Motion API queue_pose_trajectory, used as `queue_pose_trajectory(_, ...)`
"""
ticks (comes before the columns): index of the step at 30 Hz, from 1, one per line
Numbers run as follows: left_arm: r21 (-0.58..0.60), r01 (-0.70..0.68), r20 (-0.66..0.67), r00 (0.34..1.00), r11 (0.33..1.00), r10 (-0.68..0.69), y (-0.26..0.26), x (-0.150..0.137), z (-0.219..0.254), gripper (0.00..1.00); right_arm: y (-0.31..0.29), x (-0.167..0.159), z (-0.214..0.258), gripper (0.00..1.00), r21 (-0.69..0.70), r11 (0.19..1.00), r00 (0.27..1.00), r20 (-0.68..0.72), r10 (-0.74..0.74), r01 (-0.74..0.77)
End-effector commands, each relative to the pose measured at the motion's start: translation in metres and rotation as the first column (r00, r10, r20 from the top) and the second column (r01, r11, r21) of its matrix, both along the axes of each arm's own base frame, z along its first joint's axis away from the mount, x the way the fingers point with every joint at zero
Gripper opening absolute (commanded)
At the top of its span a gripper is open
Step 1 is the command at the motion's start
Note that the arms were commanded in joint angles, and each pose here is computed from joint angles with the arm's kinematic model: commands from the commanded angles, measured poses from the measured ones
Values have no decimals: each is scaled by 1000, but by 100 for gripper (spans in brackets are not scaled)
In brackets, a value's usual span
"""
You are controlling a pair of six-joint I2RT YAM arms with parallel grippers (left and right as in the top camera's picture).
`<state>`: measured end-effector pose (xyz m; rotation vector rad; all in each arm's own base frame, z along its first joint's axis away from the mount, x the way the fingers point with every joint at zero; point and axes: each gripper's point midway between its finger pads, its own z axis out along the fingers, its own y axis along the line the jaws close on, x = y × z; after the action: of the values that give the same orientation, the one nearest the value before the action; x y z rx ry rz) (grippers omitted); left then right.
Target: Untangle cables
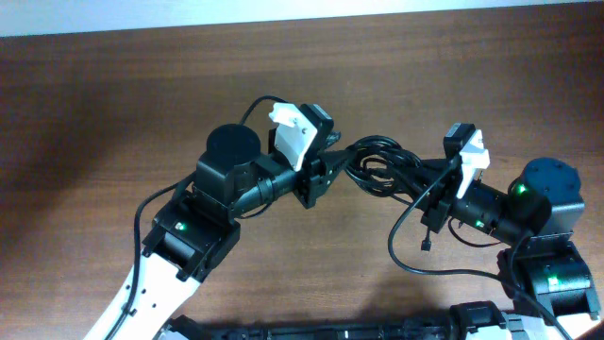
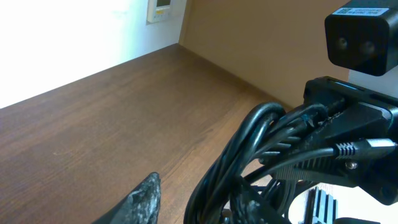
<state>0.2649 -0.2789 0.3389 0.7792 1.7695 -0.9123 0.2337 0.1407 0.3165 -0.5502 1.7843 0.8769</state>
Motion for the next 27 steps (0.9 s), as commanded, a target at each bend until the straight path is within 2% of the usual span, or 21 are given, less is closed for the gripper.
queue_pose_trajectory(1,-16,15,21,1000,1000,-14,-3,-1,11,38,5,-7,13,4,19,999,998,35,44,-45)
queue_pose_trajectory(2,-16,18,20,1000,1000,-18,-4,-2,11,43,5,-7,14,4,19,999,998,37,46,-46)
queue_pose_trajectory(8,-14,19,18,1000,1000,-19,-5,-2,10,42,5,-8,14,4,20,999,998,37,47,-48)
queue_pose_trajectory(9,-14,19,18,1000,1000,-19,-5,-2,10,37,5,-8,14,4,20,999,998,37,48,-49)
queue_pose_trajectory(11,-15,19,18,1000,1000,-19,-5,-1,10,17,5,-8,14,4,20,999,998,37,48,-49)
queue_pose_trajectory(13,-16,19,20,1000,1000,-19,-5,-1,10,6,6,-9,15,4,22,998,998,40,56,-57)
queue_pose_trajectory(16,-17,31,22,999,999,-30,-8,-5,11,0,8,-11,18,4,28,996,995,53,79,-81)
queue_pose_trajectory(22,-39,52,41,998,998,-50,-15,-10,18,0,8,-8,14,4,28,996,996,37,79,-80)
queue_pose_trajectory(27,-186,12,-42,999,982,-20,-18,-7,41,0,9,1,4,4,27,997,997,-6,79,-79)
